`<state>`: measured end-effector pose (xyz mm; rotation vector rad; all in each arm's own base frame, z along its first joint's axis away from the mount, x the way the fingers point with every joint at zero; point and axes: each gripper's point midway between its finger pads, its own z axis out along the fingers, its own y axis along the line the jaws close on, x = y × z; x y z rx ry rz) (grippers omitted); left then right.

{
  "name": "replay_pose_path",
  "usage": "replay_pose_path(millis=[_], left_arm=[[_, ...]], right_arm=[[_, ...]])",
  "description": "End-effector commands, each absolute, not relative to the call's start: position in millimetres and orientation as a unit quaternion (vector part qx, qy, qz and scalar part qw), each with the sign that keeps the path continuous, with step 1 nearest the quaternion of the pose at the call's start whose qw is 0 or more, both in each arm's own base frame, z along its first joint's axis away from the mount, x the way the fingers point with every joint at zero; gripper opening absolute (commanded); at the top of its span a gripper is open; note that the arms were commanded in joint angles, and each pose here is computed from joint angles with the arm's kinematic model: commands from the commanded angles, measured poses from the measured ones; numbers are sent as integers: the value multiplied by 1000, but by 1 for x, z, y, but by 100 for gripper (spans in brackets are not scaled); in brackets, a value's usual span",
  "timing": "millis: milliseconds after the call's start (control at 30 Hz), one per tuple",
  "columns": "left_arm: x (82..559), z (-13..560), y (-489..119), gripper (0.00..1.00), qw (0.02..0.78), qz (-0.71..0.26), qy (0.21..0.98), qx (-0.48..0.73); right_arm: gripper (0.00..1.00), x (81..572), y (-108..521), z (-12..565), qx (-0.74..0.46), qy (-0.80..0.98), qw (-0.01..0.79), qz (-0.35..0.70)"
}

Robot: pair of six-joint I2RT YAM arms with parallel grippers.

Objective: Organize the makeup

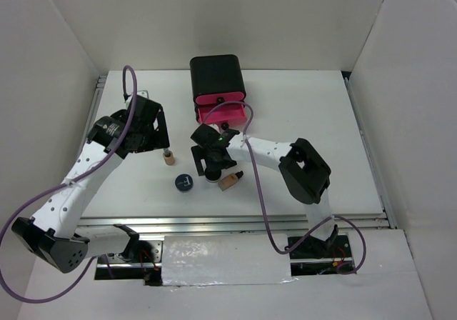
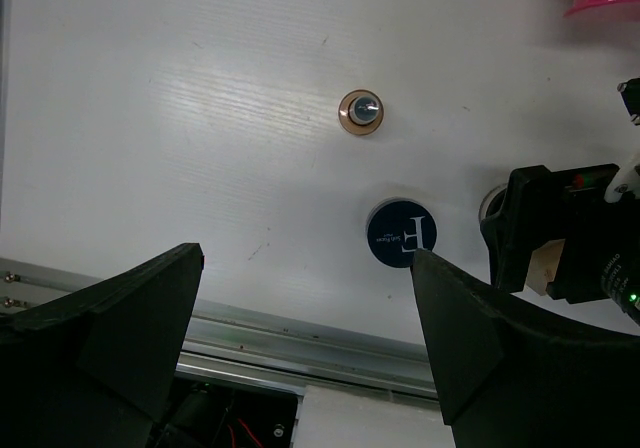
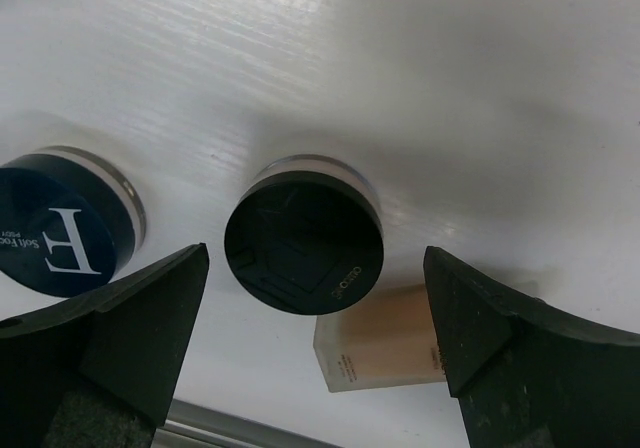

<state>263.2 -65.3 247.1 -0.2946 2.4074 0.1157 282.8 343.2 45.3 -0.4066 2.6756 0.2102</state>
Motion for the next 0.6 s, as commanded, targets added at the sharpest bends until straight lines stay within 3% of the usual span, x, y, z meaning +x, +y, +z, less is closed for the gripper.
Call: replay_pose_path(millis=[0,467,567], left_arm=[[261,252,-61,99,361,49,925,-107],[261,247,-63,99,361,42,926,-104],[260,247,-63,99,360,42,926,-104]], right_arm=[[96,286,354,58,-156,959,220,84],[85,278,353,25,-177,964,188,66],[58,281,359,32,-183,960,200,77]])
